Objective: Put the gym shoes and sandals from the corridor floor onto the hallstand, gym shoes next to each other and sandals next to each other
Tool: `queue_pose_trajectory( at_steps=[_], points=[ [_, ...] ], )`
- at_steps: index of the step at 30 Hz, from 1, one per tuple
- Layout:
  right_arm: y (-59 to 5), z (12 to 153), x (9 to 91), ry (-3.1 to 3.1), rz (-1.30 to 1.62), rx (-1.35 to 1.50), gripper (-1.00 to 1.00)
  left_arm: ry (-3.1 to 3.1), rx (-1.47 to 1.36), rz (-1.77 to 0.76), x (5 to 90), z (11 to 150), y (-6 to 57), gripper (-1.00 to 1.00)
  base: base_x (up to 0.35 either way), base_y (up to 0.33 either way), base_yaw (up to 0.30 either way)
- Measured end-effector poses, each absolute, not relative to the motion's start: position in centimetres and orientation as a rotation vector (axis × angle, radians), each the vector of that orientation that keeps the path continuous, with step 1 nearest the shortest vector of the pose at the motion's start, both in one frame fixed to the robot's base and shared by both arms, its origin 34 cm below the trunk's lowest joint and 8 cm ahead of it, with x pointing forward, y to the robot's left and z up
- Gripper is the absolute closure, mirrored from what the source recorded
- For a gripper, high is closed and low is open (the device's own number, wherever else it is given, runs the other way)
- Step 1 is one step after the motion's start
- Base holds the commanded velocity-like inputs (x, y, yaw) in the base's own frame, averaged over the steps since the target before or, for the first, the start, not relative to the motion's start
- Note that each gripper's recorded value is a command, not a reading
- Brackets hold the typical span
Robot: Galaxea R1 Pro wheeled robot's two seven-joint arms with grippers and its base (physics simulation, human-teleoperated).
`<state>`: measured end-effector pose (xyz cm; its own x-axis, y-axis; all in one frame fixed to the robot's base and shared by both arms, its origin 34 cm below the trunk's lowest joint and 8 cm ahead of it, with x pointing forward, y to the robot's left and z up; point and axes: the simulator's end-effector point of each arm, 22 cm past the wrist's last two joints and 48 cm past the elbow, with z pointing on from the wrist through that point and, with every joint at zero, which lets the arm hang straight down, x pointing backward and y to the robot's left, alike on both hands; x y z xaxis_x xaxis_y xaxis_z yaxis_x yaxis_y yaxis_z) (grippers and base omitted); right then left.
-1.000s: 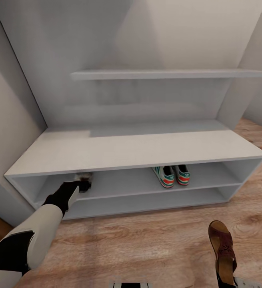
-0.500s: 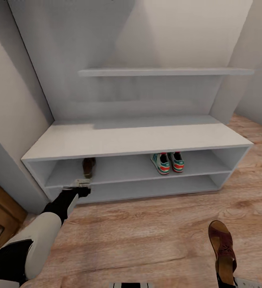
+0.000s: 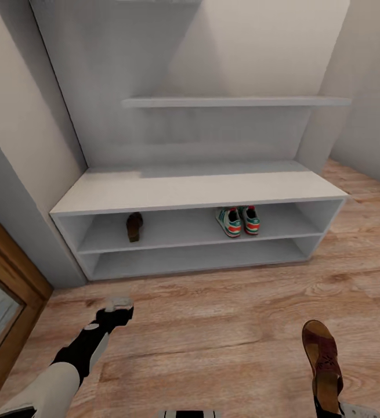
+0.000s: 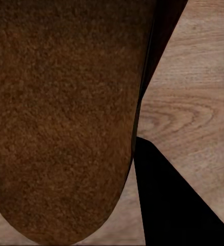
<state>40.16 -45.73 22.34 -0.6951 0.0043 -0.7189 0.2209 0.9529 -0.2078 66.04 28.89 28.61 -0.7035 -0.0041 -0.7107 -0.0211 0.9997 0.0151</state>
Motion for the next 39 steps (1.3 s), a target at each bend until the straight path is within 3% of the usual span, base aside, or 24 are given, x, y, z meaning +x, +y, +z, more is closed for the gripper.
queue_pose_trajectory(
  at_steps=[9,14,24,30,39],
  points=[
    [-45.7,22.3,40.2,2.317,-0.356,0.158,1.00,2.335,-0.100,-0.106,59.5,25.4,31.1,-1.00,-0.269,0.000,0.000],
    [-45.6,22.3,40.2,2.317,-0.355,0.157,1.00,2.318,-0.155,-0.152,53.6,24.0,35.3,-1.00,-0.040,0.000,0.000],
    [-45.5,22.4,40.3,2.314,-0.351,0.157,1.00,2.343,-0.137,-0.124,47.0,22.0,36.7,-1.00,-0.003,0.000,0.000],
    [-45.5,22.4,40.3,2.315,-0.351,0.159,1.00,2.327,-0.119,-0.112,46.1,22.0,36.8,-1.00,-0.039,0.005,0.000],
    [-45.4,22.3,40.2,2.317,-0.349,0.159,1.00,2.329,-0.118,-0.106,45.7,21.9,37.0,-1.00,-0.281,0.186,0.000]
  ],
)
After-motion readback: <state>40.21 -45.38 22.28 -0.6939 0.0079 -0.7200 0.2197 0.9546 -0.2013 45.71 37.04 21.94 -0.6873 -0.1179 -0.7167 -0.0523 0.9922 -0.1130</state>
